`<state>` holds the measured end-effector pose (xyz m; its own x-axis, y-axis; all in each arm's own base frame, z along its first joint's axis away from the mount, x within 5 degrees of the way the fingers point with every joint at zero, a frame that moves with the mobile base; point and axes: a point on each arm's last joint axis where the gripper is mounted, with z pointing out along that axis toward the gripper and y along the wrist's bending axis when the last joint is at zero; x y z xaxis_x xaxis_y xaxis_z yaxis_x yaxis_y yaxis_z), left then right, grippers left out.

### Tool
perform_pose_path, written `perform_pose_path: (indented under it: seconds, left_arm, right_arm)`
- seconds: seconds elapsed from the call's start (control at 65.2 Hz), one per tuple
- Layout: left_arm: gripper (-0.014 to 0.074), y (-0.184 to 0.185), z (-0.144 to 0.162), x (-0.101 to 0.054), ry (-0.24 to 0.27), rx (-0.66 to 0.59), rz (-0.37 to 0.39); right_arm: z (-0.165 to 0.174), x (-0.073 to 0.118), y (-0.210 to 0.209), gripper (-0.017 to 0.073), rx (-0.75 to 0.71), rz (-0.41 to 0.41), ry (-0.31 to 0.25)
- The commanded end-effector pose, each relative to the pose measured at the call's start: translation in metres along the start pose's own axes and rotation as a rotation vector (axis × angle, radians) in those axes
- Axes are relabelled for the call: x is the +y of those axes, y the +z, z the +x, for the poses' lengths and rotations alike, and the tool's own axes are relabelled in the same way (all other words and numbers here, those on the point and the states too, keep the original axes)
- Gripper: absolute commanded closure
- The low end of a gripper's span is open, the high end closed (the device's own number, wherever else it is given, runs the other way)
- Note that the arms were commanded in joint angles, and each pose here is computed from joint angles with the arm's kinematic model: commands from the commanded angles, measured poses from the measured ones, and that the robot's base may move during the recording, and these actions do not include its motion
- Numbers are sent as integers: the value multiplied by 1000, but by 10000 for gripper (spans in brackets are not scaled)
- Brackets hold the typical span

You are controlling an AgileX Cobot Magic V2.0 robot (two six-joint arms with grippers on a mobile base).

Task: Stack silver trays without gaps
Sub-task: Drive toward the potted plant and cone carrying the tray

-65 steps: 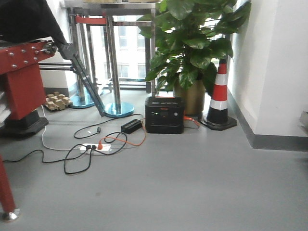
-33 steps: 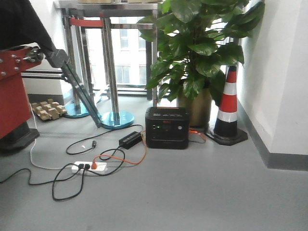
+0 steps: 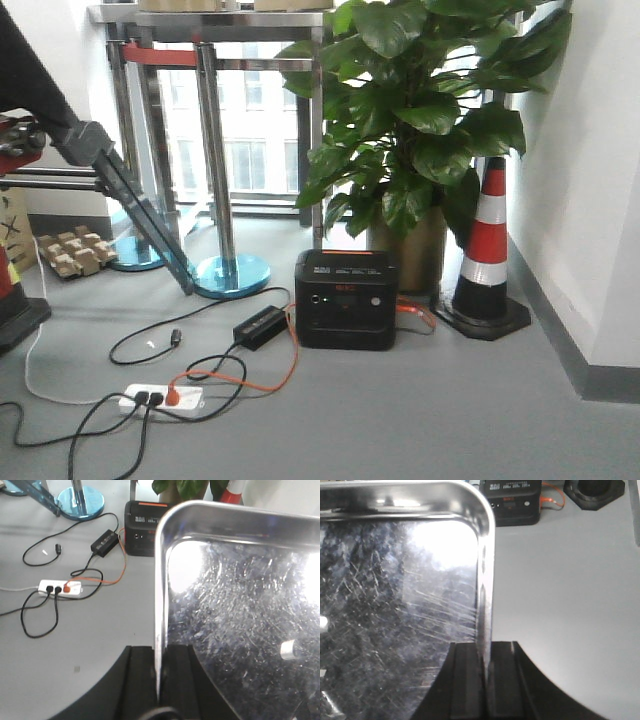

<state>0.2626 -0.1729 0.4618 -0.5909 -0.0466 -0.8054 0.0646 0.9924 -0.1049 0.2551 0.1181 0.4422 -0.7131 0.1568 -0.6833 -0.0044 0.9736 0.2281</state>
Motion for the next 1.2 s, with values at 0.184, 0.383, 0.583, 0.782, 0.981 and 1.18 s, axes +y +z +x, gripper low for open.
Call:
perform_pose_path:
  seconds: [0.184, 0.383, 0.583, 0.782, 0.981, 1.18]
  left_arm:
    - [610, -6, -7, 4, 15, -63, -24]
    - [610, -6, -7, 4, 15, -63, -24]
    - [610, -6, -7, 4, 15, -63, -24]
    - [610, -6, -7, 4, 15, -63, -24]
    - [610, -6, -7, 4, 15, -63, -24]
    - [610, -6, -7, 4, 15, -63, -24]
  right_arm:
    - [-4, -5, -5, 627, -31, 36, -25]
    - [-4, -5, -5, 627, -33, 35, -25]
    - [-4, -5, -5, 627, -34, 34, -25]
    - [-4, -5, -5, 627, -34, 34, -25]
    - [-4, -5, -5, 627, -34, 34, -25]
    - [-4, -5, -5, 627, -34, 34, -25]
